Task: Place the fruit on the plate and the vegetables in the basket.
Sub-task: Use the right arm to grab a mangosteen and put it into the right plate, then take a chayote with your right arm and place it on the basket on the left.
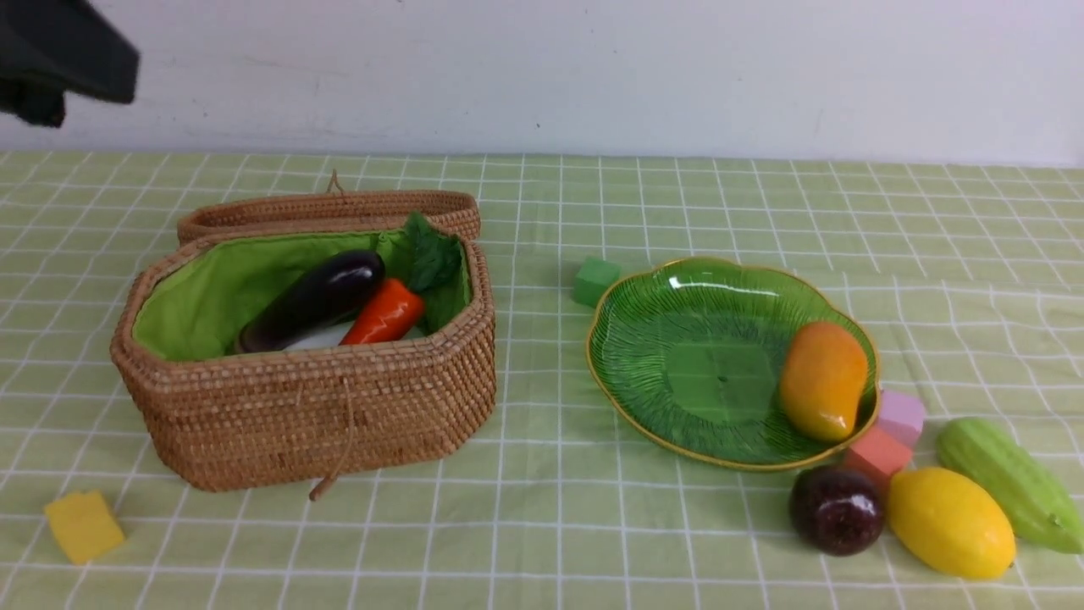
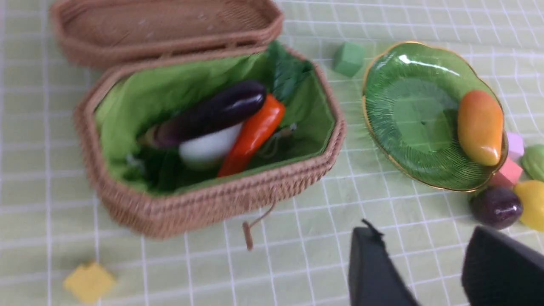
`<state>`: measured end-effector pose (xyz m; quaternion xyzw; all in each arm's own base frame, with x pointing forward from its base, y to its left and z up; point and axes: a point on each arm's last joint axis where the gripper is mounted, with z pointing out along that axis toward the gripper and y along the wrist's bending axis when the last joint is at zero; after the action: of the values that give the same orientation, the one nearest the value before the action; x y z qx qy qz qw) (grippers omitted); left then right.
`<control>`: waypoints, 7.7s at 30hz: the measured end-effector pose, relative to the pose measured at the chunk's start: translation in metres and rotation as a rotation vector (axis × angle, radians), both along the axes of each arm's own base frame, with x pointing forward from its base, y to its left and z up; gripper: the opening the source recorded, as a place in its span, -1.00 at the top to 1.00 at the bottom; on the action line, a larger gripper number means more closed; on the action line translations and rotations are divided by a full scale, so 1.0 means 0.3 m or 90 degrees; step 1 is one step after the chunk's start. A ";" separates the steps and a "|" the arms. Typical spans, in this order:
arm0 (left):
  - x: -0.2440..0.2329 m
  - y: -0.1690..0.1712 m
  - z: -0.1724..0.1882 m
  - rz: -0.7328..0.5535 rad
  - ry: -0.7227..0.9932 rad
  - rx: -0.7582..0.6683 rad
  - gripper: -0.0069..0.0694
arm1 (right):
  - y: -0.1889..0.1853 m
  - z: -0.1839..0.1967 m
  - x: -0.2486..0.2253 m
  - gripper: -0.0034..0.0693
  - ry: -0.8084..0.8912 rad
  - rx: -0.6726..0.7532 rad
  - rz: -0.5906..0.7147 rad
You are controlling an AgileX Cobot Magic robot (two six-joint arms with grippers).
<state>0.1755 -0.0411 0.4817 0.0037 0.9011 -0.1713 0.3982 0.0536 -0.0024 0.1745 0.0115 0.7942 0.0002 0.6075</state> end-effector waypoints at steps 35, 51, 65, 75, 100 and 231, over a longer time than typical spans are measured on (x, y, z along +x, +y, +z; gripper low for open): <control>-0.477 0.110 -0.516 0.148 -0.016 -0.003 0.85 | 0.000 0.000 0.000 0.24 0.000 0.000 0.000; -0.418 0.125 -0.874 0.156 -0.375 0.007 0.85 | 0.000 0.000 0.000 0.24 0.000 0.000 0.000; -0.412 0.129 -1.046 0.152 -0.235 0.052 0.85 | 0.000 0.000 0.000 0.24 0.001 0.000 0.000; -0.412 0.129 -1.046 0.152 -0.234 0.055 0.83 | 0.000 0.001 0.000 0.24 -0.003 -0.003 0.000; -0.413 0.129 -1.046 0.152 -0.233 0.055 0.76 | 0.035 0.401 -0.097 0.24 -0.597 0.366 0.166; -0.413 0.130 -1.045 0.152 -0.234 0.057 0.42 | 0.049 0.431 0.892 -0.73 0.600 -0.056 0.002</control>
<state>0.0517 -0.0022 0.1681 -0.0539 0.8144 -0.0791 0.5723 0.3212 0.0122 0.3038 -0.0165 0.9827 -0.0379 0.1805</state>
